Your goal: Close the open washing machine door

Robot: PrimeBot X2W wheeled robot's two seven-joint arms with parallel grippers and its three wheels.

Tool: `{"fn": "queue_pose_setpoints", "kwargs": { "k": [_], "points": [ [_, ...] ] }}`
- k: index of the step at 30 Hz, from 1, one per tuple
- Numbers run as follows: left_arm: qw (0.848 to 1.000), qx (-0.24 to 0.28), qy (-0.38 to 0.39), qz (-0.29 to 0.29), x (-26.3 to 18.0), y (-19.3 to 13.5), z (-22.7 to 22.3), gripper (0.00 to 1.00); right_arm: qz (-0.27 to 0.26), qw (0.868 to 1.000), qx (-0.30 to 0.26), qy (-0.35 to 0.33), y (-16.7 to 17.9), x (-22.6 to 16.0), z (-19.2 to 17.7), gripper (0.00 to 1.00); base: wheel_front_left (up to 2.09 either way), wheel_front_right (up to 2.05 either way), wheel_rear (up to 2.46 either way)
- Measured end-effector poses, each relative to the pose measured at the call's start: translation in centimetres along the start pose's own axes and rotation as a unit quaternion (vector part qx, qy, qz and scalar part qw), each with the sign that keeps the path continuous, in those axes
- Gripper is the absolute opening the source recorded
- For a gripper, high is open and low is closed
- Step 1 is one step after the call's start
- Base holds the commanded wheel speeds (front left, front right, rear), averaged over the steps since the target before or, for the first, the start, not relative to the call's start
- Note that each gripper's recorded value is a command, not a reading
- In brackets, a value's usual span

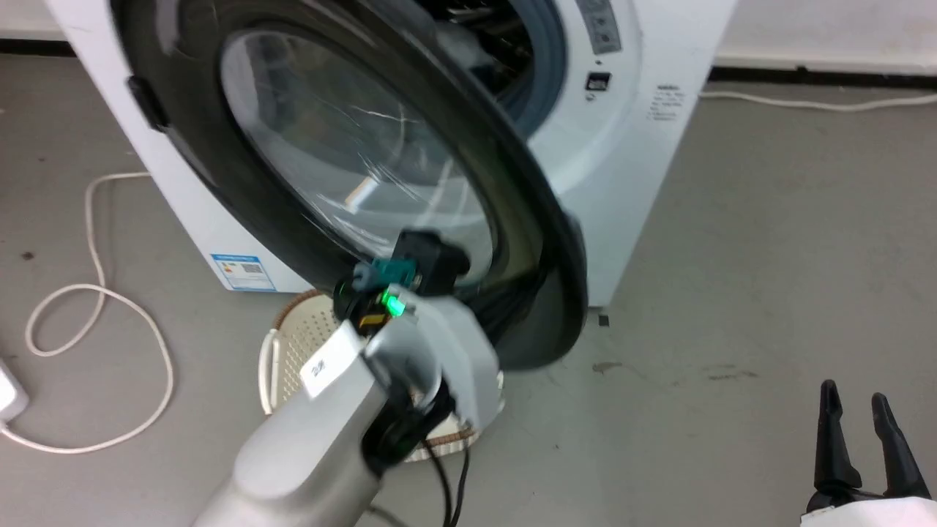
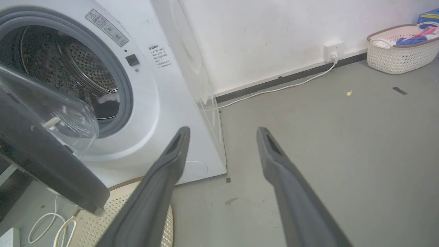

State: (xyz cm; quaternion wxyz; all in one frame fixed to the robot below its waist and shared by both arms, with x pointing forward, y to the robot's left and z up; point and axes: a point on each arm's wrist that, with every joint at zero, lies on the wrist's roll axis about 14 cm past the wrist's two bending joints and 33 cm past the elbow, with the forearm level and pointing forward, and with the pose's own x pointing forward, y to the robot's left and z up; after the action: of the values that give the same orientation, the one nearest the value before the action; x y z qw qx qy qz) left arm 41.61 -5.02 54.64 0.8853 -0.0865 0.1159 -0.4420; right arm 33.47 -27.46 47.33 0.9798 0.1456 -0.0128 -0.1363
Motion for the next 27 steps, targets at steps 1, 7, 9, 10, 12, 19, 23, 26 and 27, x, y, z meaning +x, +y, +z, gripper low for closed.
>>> {"fn": "queue_pose_setpoints", "kwargs": {
  "k": [1,7,9,10,12,19,23,26,27],
  "points": [
    [1.000,0.001,-0.006,0.000,0.6,0.2,0.4,0.00,-0.005,1.000,-0.001,0.001,-0.3,-0.1,-0.1,1.00,0.00,0.00,0.00],
    [0.996,-0.022,-0.083,0.022,1.1,1.2,3.9,0.00,0.002,1.000,0.003,-0.005,0.1,-0.2,0.3,1.00,0.00,0.00,0.00],
    [0.990,-0.027,-0.131,0.048,-0.2,2.5,6.1,0.00,0.011,1.000,0.005,-0.010,0.7,-0.1,0.6,1.00,0.00,0.00,0.00],
    [0.985,-0.025,-0.159,0.067,-1.1,3.4,7.4,0.00,0.017,1.000,0.005,-0.013,1.1,0.0,0.8,1.00,0.00,0.00,0.00],
    [0.968,-0.015,-0.224,0.114,-3.5,5.5,10.3,0.00,0.029,0.999,0.006,-0.018,1.7,-0.1,1.1,1.00,0.00,0.00,0.00],
    [0.886,0.080,-0.349,0.295,-14.6,11.4,15.5,0.00,0.075,0.997,0.009,-0.031,4.7,0.0,1.9,1.00,0.00,0.00,0.00],
    [0.858,0.141,-0.349,0.351,-18.7,11.9,15.1,0.00,0.088,0.995,0.011,-0.035,5.6,0.0,2.1,1.00,0.00,0.00,0.00],
    [0.864,0.151,-0.308,0.369,-19.6,12.4,11.7,0.00,0.092,0.995,0.012,-0.035,5.8,-0.2,2.1,1.00,0.00,0.00,0.00],
    [0.868,0.142,-0.282,0.382,-20.2,12.8,9.4,0.00,0.095,0.995,0.014,-0.035,6.0,-0.3,2.1,1.00,0.00,0.00,0.00]
  ]
}}
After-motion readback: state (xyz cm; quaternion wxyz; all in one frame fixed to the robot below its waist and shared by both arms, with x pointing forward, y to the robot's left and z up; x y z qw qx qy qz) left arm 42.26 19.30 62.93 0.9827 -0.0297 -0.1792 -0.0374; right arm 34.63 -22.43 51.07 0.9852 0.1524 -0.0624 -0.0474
